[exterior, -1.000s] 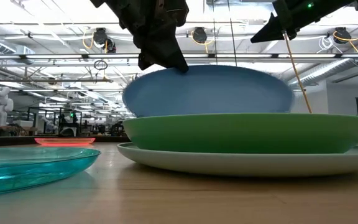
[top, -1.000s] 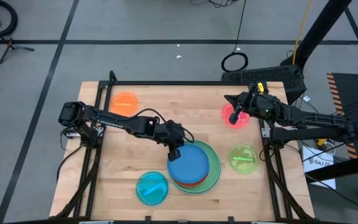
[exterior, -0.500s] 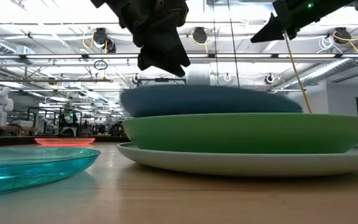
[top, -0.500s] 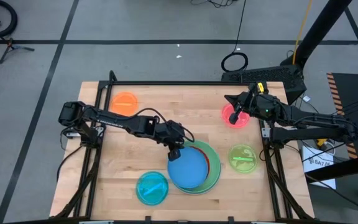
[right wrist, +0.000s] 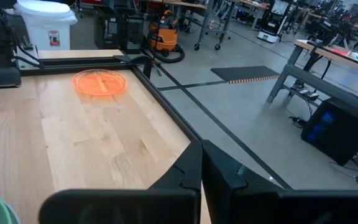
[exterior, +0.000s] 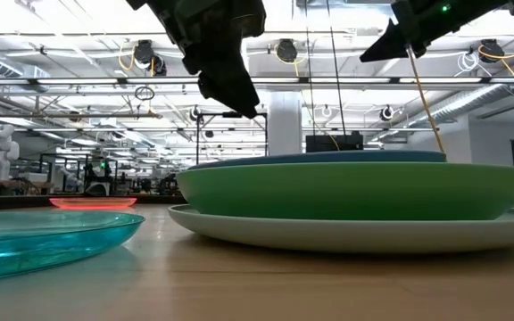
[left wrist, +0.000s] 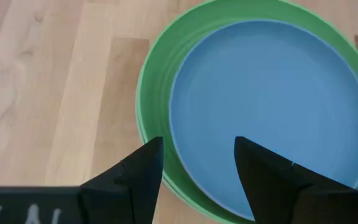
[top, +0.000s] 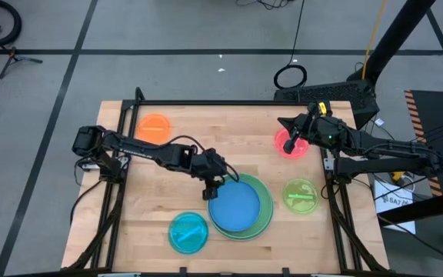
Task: Stack plastic plates
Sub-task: Stack the transparent pink plate on the blue plate
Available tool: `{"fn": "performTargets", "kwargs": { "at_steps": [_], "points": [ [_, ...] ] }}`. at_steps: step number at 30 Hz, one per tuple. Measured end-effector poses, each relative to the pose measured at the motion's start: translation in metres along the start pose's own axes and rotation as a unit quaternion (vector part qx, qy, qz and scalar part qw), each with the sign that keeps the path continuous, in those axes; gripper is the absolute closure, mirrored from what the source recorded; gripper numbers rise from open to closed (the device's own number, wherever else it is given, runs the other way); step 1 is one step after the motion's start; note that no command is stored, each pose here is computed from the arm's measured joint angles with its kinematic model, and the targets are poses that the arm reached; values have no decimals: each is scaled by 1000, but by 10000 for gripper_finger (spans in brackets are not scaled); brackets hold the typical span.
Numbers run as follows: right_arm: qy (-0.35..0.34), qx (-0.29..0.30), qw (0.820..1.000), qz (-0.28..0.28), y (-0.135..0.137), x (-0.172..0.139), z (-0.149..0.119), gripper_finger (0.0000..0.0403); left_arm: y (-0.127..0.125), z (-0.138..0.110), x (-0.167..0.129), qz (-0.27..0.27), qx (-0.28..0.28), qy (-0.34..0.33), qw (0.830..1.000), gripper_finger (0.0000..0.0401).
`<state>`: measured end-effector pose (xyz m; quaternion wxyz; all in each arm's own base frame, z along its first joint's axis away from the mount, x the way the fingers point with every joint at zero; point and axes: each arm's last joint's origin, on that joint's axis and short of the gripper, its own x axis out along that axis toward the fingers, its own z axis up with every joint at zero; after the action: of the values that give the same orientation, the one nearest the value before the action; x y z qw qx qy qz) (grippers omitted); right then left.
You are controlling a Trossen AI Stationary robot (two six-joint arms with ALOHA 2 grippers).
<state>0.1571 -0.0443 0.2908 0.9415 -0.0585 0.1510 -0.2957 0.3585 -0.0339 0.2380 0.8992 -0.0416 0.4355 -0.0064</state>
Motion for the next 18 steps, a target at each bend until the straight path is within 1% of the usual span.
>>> {"fn": "performTargets", "kwargs": {
  "at_steps": [5,7,9,11,15,18],
  "points": [
    [4,26,1000,1,0,0,-1,403,-21,-3,-2,51,52,-10,997,204],
    [4,42,999,6,1,0,-1,403,-28,-6,-5,72,63,-9,995,210],
    [4,60,998,31,2,0,-1,403,-30,-7,-15,95,70,-12,993,216],
    [4,75,995,68,4,0,-1,403,-30,-11,-24,112,77,-20,991,221],
    [14,103,983,152,9,-1,-2,403,-27,-30,-33,111,91,-37,989,230],
    [42,130,973,184,13,0,-6,403,-22,-46,-40,107,93,-78,987,231]
  ]
}}
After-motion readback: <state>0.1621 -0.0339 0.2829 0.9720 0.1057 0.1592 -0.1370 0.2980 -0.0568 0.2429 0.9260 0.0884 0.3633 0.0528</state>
